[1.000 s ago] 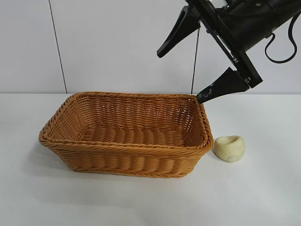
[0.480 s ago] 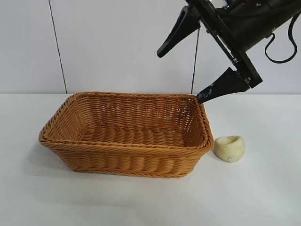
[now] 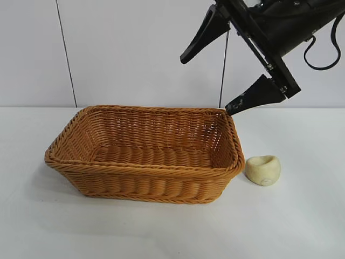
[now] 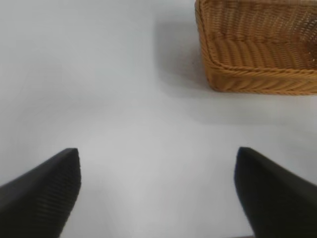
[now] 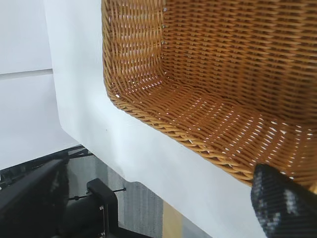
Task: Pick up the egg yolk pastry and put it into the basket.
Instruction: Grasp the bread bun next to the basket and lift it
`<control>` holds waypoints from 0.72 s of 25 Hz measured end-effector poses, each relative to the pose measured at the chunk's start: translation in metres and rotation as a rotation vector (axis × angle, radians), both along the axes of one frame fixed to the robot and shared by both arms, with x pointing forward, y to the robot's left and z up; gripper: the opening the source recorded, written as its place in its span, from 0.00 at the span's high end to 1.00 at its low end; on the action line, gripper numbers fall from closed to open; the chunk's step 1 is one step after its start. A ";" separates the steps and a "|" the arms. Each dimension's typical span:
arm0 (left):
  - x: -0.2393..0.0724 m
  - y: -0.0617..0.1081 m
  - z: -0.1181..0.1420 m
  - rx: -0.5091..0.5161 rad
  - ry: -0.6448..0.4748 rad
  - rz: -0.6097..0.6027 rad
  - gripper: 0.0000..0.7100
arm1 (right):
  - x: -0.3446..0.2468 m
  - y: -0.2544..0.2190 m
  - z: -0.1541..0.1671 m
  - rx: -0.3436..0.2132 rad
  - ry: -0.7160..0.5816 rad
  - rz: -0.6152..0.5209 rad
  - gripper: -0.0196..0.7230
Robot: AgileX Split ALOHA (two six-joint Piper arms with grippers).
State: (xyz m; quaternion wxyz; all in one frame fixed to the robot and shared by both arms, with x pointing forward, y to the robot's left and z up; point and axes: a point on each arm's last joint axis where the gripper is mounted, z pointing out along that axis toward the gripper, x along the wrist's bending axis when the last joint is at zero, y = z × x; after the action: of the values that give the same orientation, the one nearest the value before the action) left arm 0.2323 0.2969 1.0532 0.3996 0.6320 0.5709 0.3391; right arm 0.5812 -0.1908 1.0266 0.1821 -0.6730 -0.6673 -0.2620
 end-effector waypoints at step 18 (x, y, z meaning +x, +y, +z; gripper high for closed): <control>0.000 0.000 0.000 0.003 -0.001 0.001 0.12 | 0.018 -0.070 0.016 -0.410 0.020 -0.070 0.04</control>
State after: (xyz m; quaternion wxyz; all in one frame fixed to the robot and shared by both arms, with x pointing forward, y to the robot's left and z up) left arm 0.2323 0.2971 1.0532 0.3986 0.6322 0.5705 0.3405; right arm 0.5991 -0.2612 1.0426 0.0385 -0.7215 -0.6809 -0.1200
